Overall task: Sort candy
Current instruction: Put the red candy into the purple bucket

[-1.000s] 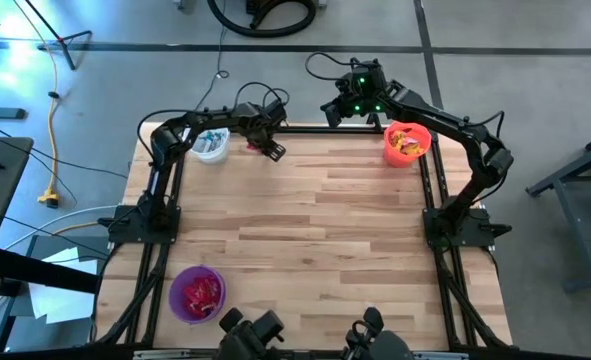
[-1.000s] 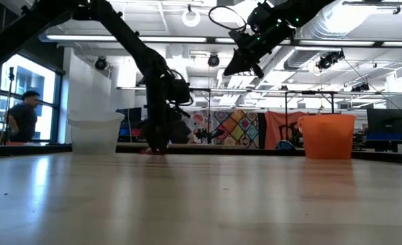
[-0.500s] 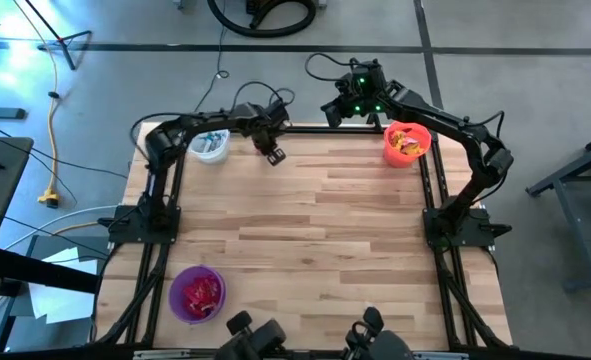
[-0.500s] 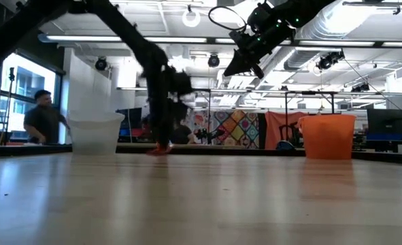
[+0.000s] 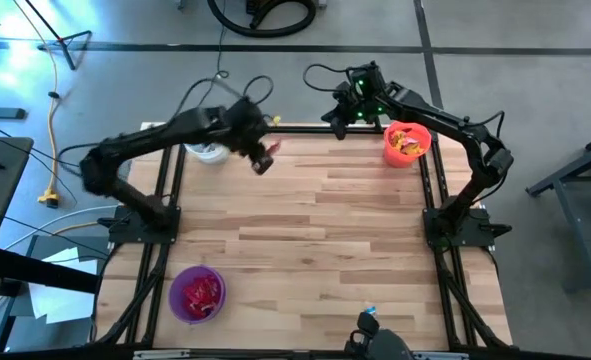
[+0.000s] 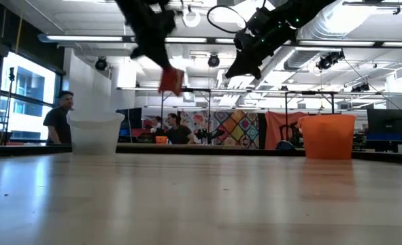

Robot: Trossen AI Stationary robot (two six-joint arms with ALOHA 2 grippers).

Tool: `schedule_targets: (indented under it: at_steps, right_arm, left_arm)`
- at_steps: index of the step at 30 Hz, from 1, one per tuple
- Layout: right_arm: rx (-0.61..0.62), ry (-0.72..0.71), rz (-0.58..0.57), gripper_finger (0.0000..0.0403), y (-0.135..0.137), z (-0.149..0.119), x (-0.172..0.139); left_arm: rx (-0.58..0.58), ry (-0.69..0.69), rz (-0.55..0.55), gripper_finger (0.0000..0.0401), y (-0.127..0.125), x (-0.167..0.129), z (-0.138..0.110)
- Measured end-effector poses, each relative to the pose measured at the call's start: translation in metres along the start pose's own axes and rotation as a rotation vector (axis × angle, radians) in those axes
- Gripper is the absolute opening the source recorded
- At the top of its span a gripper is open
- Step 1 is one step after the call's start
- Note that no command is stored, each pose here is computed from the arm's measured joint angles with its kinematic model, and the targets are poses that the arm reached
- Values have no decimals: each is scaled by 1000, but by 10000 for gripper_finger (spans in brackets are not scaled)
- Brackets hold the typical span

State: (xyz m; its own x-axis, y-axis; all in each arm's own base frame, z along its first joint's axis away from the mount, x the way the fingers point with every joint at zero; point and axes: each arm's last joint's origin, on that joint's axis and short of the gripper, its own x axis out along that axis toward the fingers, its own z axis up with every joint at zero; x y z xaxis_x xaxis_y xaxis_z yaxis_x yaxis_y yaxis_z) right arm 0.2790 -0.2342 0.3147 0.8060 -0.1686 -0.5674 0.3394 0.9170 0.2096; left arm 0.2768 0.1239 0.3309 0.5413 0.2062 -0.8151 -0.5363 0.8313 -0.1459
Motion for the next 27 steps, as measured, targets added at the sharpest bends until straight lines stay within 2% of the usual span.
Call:
schedule_targets:
  at_steps: [8,15,19,22,24,27]
  right_arm:
    - [-43,-15,34,0,2,1,1]
    - [-61,-11,58,0,17,2,5]
    - [-62,-6,15,0,31,4,8]
    - [-15,3,-13,0,42,3,12]
    - [3,1,-15,0,51,3,15]
    - [11,1,-5,0,65,3,19]
  left_arm:
    - [-87,-29,-88,0,-56,-67,-69]
    - [-174,93,-191,0,-87,-111,-127]
    - [-207,199,-152,0,-95,-127,-158]
    - [-209,302,-135,0,-98,-131,-181]
    - [-201,362,-181,0,-102,-132,-196]
    - [-166,399,-310,0,-112,-136,-215]
